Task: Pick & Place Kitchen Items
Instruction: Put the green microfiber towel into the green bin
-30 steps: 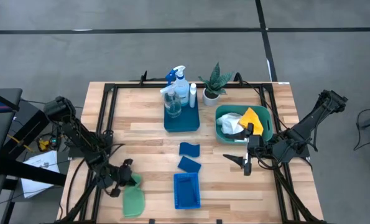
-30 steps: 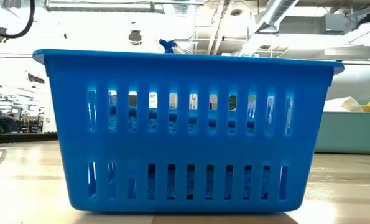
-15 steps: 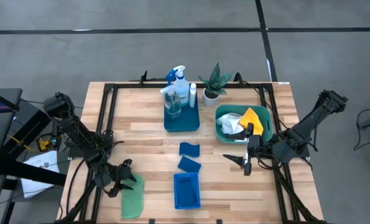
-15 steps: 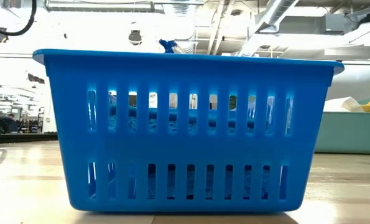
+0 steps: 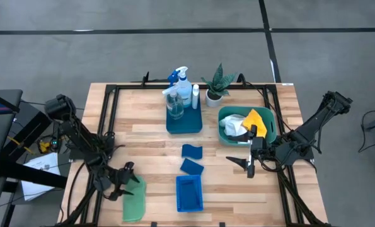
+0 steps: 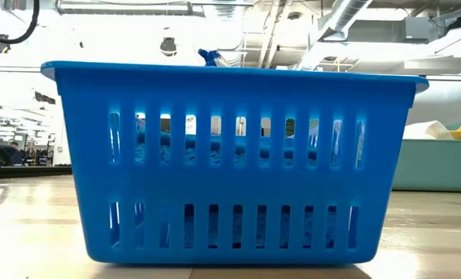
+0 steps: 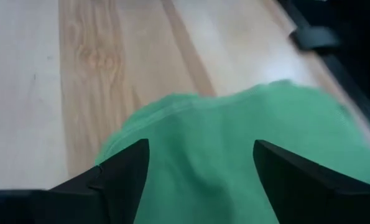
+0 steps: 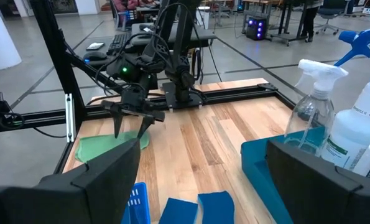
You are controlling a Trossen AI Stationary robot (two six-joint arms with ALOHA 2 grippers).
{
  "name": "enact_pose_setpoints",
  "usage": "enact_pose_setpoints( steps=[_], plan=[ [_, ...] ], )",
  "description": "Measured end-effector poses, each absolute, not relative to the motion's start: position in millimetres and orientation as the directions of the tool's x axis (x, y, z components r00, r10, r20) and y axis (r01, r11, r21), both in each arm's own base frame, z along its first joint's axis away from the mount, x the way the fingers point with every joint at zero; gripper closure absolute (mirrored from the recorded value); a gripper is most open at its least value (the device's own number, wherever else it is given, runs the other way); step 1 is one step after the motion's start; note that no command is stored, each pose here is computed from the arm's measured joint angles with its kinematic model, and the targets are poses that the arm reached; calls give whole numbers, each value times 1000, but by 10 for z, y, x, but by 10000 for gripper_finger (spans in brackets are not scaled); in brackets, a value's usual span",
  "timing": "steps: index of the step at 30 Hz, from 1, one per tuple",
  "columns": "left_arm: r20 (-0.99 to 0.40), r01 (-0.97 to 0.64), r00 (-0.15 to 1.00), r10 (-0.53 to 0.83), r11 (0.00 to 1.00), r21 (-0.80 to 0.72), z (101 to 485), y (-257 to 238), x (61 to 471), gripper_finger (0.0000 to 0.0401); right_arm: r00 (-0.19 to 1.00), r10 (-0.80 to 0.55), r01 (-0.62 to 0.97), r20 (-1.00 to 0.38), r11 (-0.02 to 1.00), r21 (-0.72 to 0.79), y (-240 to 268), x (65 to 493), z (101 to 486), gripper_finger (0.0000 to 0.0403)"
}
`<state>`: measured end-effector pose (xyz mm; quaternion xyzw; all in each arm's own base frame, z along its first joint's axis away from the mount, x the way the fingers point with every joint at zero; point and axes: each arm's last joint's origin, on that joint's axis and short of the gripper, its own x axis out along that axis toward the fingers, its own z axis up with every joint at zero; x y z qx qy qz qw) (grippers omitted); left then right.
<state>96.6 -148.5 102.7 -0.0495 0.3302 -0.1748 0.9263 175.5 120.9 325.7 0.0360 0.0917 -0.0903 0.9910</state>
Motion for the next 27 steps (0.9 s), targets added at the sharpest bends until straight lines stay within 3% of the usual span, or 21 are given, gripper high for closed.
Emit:
enact_pose_setpoints(
  steps=[10, 18, 27],
  plan=[
    [-585, 306, 739, -335, 940, -152, 805, -1591, 1033, 119, 967, -172, 186, -188, 981, 55, 1209, 1755, 3257, 67],
    [-602, 267, 768, -217, 964, -8, 595, -1663, 1095, 119, 967, -172, 185, -190, 981, 54, 1209, 1755, 3255, 67],
    [-590, 250, 784, -193, 968, 16, 585, -1695, 1122, 122, 967, -165, 178, -194, 983, 53, 1210, 1754, 3251, 67]
  ],
)
